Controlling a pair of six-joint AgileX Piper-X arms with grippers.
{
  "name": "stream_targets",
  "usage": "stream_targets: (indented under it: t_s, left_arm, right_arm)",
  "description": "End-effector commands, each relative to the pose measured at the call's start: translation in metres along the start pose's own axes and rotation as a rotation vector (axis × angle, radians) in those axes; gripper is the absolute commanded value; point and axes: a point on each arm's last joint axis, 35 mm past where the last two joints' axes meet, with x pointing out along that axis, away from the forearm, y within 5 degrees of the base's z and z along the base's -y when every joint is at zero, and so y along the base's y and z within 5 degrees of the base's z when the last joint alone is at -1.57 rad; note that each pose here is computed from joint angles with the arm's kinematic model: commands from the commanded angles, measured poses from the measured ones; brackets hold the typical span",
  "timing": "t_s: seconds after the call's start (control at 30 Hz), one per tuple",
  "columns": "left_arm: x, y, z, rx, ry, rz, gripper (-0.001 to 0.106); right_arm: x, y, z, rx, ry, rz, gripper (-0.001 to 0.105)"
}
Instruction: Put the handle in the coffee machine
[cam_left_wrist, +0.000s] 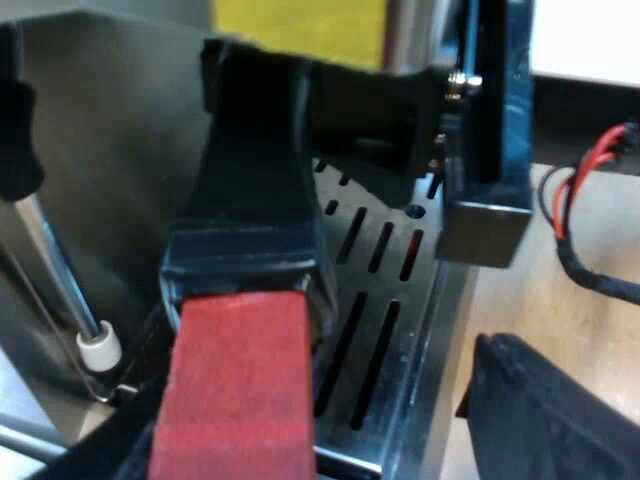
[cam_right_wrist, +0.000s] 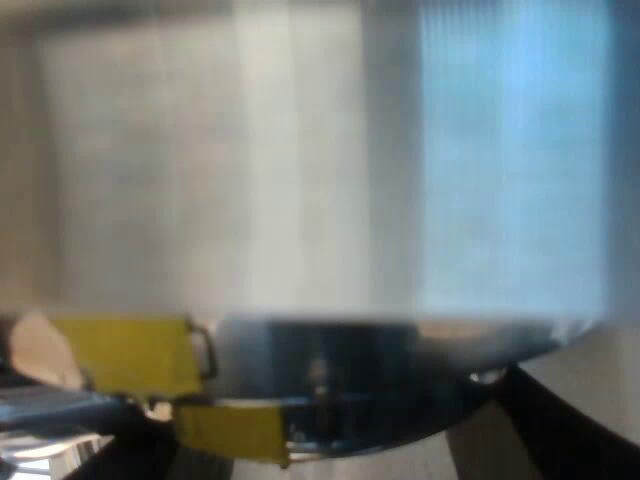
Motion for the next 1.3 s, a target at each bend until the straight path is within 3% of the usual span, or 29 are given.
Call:
stream_targets:
  t_s: [0.03,0.33,0.73,0.9,1.1,1.3]
  left_arm:
    - [-0.007,-0.012,0.011,0.046,-0.007,0.003,0.055]
    - [-0.012,-0.017,0.018,0.084,0.007,0.035,0.055]
    - [-0.017,-0.009,0.019,0.143,0.039,0.107,0.055]
    - [-0.049,-0.001,0.01,0.101,-0.026,0.207,0.055]
    - [-0.064,0.0,0.005,0.079,-0.045,0.254,0.055]
    - [-0.069,-0.011,0.014,0.068,-0.048,0.248,0.049]
  right_arm:
    - [0.003,-0.005,0.011,0.046,-0.05,-0.03,0.05]
    - [0.003,-0.005,0.011,0.046,-0.05,-0.03,0.05]
    - [0.003,-0.005,0.011,0.051,-0.055,-0.032,0.05]
    - [0.003,-0.005,0.011,0.051,-0.055,-0.032,0.05]
    - [0.003,-0.005,0.011,0.051,-0.055,-0.032,0.05]
    - [0.003,-0.005,0.011,0.051,-0.055,-0.032,0.05]
